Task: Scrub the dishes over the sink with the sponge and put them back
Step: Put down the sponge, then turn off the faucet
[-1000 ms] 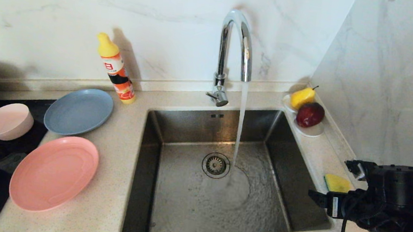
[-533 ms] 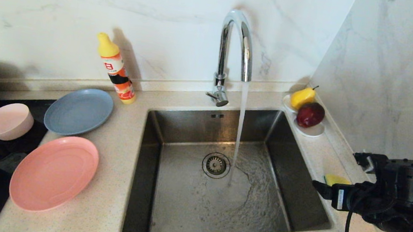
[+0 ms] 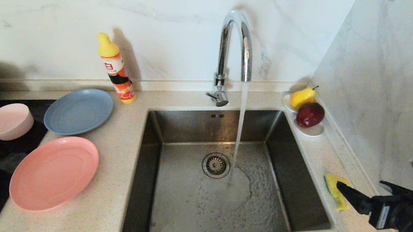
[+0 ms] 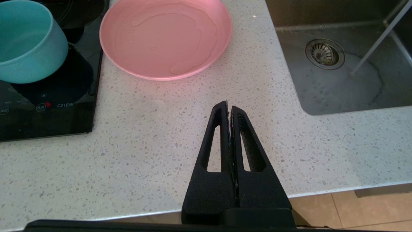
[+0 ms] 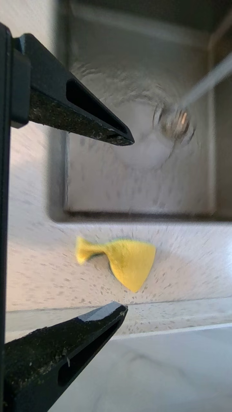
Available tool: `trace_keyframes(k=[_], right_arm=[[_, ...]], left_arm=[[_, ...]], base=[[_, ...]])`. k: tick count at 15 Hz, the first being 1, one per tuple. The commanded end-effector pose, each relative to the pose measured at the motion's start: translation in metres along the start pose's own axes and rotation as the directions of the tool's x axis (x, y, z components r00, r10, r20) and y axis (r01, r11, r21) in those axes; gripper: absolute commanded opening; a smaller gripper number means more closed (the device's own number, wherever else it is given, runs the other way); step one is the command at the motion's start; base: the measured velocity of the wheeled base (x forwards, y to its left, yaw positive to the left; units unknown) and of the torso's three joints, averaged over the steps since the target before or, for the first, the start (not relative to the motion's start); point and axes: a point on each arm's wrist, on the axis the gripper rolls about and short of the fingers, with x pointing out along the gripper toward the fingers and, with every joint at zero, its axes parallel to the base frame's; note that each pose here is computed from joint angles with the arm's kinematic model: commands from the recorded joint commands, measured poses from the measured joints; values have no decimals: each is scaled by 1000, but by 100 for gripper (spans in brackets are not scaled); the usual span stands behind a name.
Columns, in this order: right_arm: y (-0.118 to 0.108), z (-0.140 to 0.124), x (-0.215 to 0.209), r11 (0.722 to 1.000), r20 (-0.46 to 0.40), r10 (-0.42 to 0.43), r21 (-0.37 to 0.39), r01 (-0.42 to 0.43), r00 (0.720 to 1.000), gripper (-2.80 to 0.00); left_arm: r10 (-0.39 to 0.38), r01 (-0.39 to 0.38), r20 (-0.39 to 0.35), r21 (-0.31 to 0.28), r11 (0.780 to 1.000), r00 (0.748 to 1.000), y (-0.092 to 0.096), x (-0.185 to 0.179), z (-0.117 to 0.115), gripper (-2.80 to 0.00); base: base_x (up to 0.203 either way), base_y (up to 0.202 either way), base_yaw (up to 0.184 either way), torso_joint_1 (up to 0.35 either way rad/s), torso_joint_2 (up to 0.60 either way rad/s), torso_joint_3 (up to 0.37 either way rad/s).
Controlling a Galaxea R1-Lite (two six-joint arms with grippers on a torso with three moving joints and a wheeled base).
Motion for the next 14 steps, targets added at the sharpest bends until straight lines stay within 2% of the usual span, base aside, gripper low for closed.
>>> trace_keyframes(k=[1, 4, 5, 8, 14], right_arm=[[-3, 8, -46, 999, 138, 39, 3, -40, 990, 0], [-9, -9, -94, 998, 170, 58, -31, -53, 984, 0], [-10, -18, -106, 998, 171, 55, -38, -50, 984, -280], [-12, -44, -135, 998, 162, 52, -48, -45, 985, -280], [-11, -108, -166, 999, 271, 7, -51, 7, 962, -280]], left_arm=[[1, -1, -2, 0, 1000, 1000, 0, 0, 0, -280], [1, -1, -2, 0, 1000, 1000, 0, 0, 0, -280], [1, -1, -2, 1, 1000, 1000, 0, 0, 0, -280], [0, 0, -2, 0, 1000, 1000, 0, 0, 0, -280], [0, 0, -1, 0, 1000, 1000, 0, 0, 0, -280]], base=[[0, 0, 0, 0, 0, 0], [0, 0, 0, 0, 0, 0], [0, 0, 0, 0, 0, 0], [0, 0, 0, 0, 0, 0], [0, 0, 0, 0, 0, 0]])
